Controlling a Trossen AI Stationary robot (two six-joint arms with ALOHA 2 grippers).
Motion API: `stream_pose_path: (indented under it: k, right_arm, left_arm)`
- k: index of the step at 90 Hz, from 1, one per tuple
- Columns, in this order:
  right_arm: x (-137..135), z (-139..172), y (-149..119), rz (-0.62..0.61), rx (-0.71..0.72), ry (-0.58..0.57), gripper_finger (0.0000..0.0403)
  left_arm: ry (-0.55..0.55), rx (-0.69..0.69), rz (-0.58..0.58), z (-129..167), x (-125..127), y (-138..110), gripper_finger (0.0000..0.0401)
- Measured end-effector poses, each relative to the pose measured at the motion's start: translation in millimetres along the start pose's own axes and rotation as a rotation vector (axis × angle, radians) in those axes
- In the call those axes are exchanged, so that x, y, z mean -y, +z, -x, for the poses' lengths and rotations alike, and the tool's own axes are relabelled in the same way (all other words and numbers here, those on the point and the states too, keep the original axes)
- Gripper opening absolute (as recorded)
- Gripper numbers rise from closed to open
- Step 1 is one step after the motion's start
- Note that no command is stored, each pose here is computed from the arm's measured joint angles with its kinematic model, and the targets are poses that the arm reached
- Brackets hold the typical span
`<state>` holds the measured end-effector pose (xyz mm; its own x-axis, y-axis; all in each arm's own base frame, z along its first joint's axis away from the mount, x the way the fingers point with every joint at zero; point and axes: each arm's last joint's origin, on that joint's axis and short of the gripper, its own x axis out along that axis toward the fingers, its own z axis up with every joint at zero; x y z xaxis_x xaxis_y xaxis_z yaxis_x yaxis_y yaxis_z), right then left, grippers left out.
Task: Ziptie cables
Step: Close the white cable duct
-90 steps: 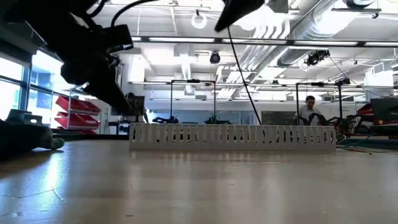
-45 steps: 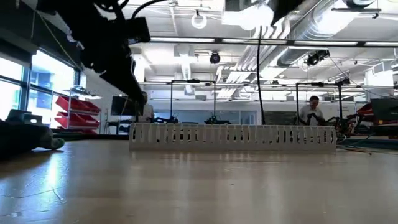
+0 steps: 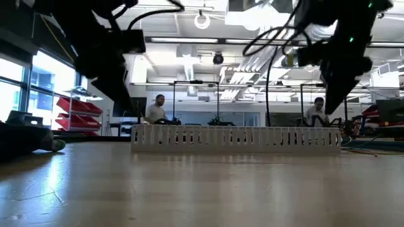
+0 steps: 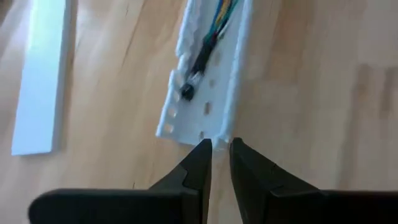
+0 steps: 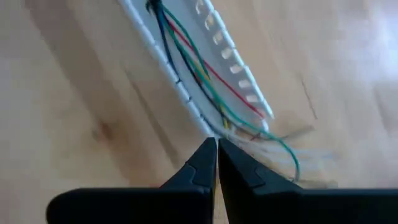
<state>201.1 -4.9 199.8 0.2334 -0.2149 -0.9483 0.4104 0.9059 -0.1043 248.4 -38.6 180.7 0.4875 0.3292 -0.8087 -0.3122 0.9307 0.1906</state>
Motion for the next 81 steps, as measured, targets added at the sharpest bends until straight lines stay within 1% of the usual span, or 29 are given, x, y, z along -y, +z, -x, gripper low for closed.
stream_pose_path:
  k: [6,11,23,29,37,45,51,60,65,71,81]
  right_arm:
    - [10,-3,8,0.001,0.025,0.035,0.0]
    - [19,0,15,0.0,0.029,0.047,0.0]
    - [34,16,33,-0.007,0.08,0.061,0.0002]
    - [37,22,39,-0.01,0.104,0.062,0.0008]
    - [34,22,40,-0.024,0.119,0.066,0.0024]
    - [25,18,38,-0.038,0.147,0.082,0.0041]
    - [13,14,36,-0.038,0.19,0.114,0.0051]
    - [-14,19,40,-0.004,0.347,0.21,0.0057]
    - [-27,25,41,0.022,0.421,0.231,0.0057]
    - [-39,32,41,0.072,0.495,0.204,0.0057]
    - [-48,40,41,0.127,0.598,0.106,0.0057]
  left_arm:
    - [0.013,-0.009,0.017,-4,-5,-2,0.005]
    - [-0.004,-0.017,0.031,-7,-9,-2,0.0057]
    - [-0.043,-0.039,0.056,-15,-17,-4,0.0075]
    - [-0.055,-0.04,0.068,-16,-19,-3,0.0084]
    - [-0.045,-0.043,0.081,-19,-21,-6,0.0092]
    - [-0.04,-0.01,0.082,-20,-21,-6,0.0097]
    - [-0.023,0.011,0.082,-22,-20,-9,0.0099]
    - [-0.007,0.066,0.099,-26,-19,-13,0.0099]
    - [-0.015,0.096,0.118,-28,-18,-14,0.0099]
    - [-0.028,0.143,0.144,-31,-18,-15,0.0099]
    - [-0.047,0.262,0.244,-32,-17,-11,0.0099]
